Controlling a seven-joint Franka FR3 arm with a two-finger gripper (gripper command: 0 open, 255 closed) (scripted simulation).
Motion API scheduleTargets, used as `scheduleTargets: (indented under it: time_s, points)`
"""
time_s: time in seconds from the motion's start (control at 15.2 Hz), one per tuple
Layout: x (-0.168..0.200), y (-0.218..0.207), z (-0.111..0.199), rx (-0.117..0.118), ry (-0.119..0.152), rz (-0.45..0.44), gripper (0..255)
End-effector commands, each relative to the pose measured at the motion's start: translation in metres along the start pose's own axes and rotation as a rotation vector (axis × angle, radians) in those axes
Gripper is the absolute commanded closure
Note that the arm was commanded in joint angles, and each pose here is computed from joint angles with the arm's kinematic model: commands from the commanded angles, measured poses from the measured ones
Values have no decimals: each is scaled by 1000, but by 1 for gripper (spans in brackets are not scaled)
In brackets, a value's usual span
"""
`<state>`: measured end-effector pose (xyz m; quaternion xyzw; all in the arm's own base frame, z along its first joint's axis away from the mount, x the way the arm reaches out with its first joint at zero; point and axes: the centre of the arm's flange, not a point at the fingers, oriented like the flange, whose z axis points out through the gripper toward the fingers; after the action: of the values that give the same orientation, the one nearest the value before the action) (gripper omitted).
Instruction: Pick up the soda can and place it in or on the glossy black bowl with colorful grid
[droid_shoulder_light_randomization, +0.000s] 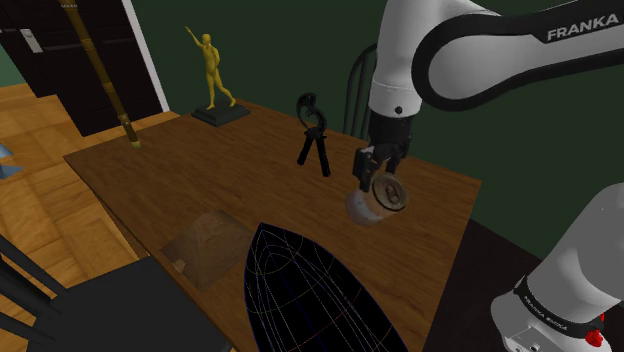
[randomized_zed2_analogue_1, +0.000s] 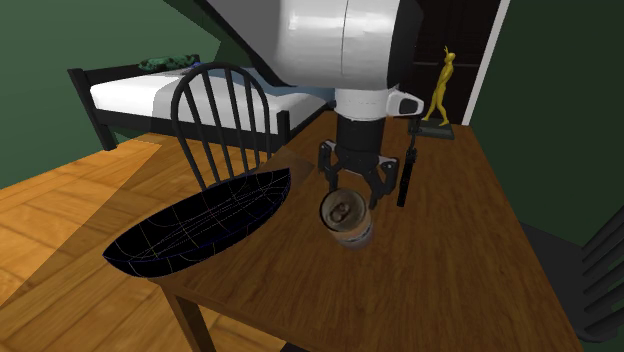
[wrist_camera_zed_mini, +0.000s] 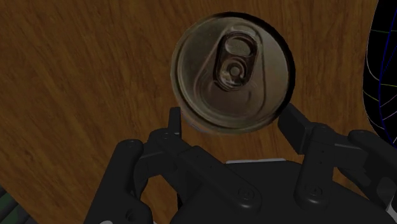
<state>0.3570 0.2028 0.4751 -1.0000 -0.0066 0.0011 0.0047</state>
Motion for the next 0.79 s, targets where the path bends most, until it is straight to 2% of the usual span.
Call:
scheduleTargets:
  time_s: [0.0,0.73]
  points:
    - [-1,0,-11,0,0,0,255]
    - [-1,-1,-69,0,0,0,255]
